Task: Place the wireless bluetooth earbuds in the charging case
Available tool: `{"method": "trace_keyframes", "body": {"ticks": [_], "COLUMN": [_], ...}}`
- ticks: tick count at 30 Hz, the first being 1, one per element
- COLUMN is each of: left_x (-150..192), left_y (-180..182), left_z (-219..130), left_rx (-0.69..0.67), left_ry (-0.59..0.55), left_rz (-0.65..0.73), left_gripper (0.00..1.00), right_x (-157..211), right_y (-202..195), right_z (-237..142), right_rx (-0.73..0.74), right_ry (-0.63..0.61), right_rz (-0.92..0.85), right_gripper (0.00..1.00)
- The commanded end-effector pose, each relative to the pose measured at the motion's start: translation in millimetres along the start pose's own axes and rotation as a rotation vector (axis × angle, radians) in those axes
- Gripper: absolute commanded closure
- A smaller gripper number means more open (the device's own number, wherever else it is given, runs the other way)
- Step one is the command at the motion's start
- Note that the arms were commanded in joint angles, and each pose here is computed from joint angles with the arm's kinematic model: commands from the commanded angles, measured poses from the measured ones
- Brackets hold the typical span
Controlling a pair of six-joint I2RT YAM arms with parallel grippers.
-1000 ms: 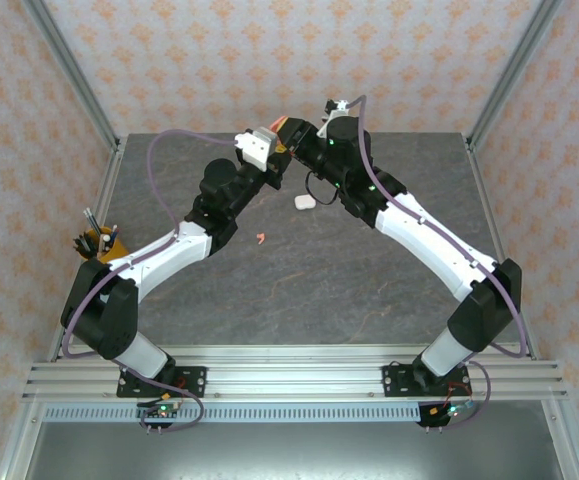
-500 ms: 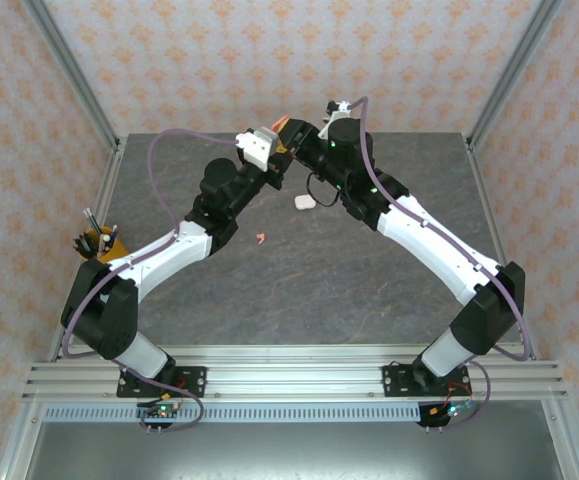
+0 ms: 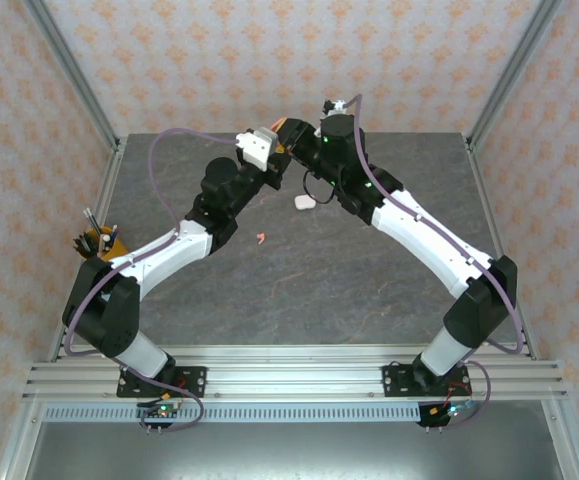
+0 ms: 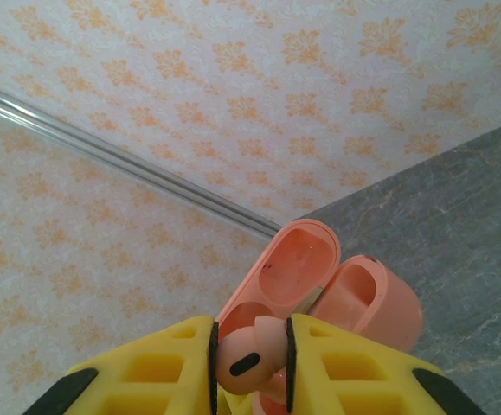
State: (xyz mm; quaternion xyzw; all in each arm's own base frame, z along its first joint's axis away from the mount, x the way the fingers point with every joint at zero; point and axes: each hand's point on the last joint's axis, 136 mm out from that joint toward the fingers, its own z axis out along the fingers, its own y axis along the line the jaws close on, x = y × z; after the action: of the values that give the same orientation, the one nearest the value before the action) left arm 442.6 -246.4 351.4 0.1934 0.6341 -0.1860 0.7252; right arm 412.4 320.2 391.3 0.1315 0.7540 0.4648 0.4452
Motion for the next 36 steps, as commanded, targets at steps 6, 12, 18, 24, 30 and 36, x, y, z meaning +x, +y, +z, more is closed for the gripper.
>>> {"method": "trace_keyframes", "body": {"ticks": [6,12,18,24,30,36], "left_x": [-31.6,-32.9,-32.1,-32.0,-33.6,-34.1], "left_y": [-16.2,-16.7,-18.0,-17.9,-18.0,-19.9], "left_z": [0.0,-0.1,0.3,0.6,0.0,-0.5], "left_rx": [0.061,0.064,0.070,0.070,0.072,0.081], "left_ry": [-0.096,-0.098,-0.095,-0.095,-0.097,-0.099], "left_rz": [0.029,0.031,0.028,0.031,0.035,0.041], "left_gripper": [1.00,1.00,1.00,1.00,1.00,1.00], "right_x": [33.0,42.0,42.5,39.6,35.8,36.3], "right_y": [-0.1,32.8,25.0,-14.1,-21.0,-31.5], "right_z": [4.1,-3.1,-3.7,5.5,2.7,0.5], "right_rx": [0.011,-0.171,-0.151,0.016,0.059,0.128], "right_ry": [0.119,0.171,0.162,0.138,0.136,0.153], "right_rz": [0.023,-0.135,-0.201,-0.068,0.021,0.095], "right_gripper": [0.76,0.76,0.75,0.76,0.76,0.76]}}
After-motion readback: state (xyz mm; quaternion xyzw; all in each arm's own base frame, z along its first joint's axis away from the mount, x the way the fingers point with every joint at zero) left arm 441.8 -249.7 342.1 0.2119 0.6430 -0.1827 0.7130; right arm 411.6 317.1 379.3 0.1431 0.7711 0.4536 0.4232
